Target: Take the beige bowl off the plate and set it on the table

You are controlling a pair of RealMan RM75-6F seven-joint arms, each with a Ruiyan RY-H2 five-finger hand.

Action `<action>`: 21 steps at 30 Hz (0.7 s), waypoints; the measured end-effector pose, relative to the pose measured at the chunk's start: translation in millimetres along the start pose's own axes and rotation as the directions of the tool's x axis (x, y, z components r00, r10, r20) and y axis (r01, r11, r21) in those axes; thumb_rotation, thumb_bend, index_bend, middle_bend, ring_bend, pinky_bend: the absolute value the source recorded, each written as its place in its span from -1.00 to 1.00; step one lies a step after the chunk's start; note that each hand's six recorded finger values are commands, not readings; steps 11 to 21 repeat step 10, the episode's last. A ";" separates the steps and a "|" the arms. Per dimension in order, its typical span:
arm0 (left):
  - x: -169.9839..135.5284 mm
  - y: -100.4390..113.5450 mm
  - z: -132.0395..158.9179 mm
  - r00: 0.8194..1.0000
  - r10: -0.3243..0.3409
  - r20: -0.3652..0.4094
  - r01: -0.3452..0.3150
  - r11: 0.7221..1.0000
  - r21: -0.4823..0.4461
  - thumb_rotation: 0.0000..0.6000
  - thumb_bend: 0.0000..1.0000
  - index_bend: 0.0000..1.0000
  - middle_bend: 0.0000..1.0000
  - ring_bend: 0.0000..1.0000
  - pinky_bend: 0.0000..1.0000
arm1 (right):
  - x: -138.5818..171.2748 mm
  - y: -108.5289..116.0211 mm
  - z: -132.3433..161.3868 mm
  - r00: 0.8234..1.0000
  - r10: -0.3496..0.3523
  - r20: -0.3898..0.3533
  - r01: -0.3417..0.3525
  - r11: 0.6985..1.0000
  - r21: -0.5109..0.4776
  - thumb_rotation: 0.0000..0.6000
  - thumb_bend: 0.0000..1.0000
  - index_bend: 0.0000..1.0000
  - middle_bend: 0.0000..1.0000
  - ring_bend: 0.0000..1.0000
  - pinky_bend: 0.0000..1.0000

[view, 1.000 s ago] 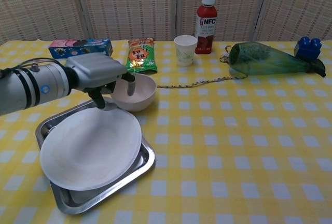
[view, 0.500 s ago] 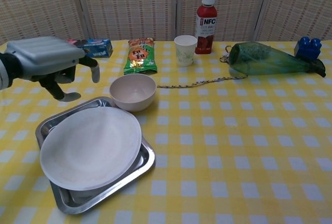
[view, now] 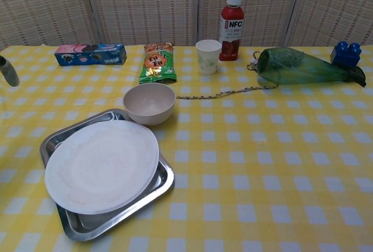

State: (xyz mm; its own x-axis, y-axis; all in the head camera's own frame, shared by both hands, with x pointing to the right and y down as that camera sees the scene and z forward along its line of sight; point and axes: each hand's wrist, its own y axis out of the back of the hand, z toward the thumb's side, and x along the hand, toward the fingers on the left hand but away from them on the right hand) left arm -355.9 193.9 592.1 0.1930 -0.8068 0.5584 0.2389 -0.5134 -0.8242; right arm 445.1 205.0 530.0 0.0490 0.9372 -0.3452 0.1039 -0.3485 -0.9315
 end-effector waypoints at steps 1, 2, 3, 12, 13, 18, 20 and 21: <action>-5.4 -0.9 -4.7 1.000 0.001 -0.015 -0.001 1.000 -0.001 1.00 -0.28 -0.17 0.61 0.48 0.79 | -0.6 -1.5 0.8 1.000 0.004 0.000 -0.004 1.000 0.005 1.00 -0.93 -0.50 -0.19 -0.14 0.24; -10.6 -1.6 -9.2 1.000 0.002 -0.031 -0.002 1.000 -0.003 1.00 -0.28 -0.16 0.59 0.46 0.74 | -1.1 -3.0 1.7 1.000 0.008 -0.001 -0.008 1.000 0.011 1.00 -0.93 -0.50 -0.19 -0.14 0.24; -17.4 -2.6 -14.8 0.999 0.004 -0.050 -0.005 1.000 -0.006 1.00 -0.28 -0.15 0.57 0.45 0.68 | -1.7 -4.8 2.9 1.000 0.013 -0.001 -0.013 1.000 0.017 1.00 -0.93 -0.50 -0.19 -0.14 0.24; -51.4 -12.4 -44.7 0.986 0.017 -0.169 -0.021 1.000 -0.023 1.00 -0.28 -0.15 0.52 0.38 0.42 | -3.8 -11.0 5.0 1.000 0.025 0.009 -0.025 0.999 0.037 1.00 -0.93 -0.50 -0.19 -0.14 0.24; -51.4 -12.4 -44.7 0.986 0.017 -0.169 -0.021 1.000 -0.023 1.00 -0.28 -0.15 0.52 0.38 0.42 | -3.8 -11.0 5.0 1.000 0.025 0.009 -0.025 0.999 0.037 1.00 -0.93 -0.50 -0.19 -0.14 0.24; -51.4 -12.4 -44.7 0.986 0.017 -0.169 -0.021 1.000 -0.023 1.00 -0.28 -0.15 0.52 0.38 0.42 | -3.8 -11.0 5.0 1.000 0.025 0.009 -0.025 0.999 0.037 1.00 -0.93 -0.50 -0.19 -0.14 0.24; -51.4 -12.4 -44.7 0.986 0.017 -0.169 -0.021 1.000 -0.023 1.00 -0.28 -0.15 0.52 0.38 0.42 | -3.8 -11.0 5.0 1.000 0.025 0.009 -0.025 0.999 0.037 1.00 -0.93 -0.50 -0.19 -0.14 0.24; -51.4 -12.4 -44.7 0.986 0.017 -0.169 -0.021 1.000 -0.023 1.00 -0.28 -0.15 0.52 0.38 0.42 | -3.8 -11.0 5.0 1.000 0.025 0.009 -0.025 0.999 0.037 1.00 -0.93 -0.50 -0.19 -0.14 0.24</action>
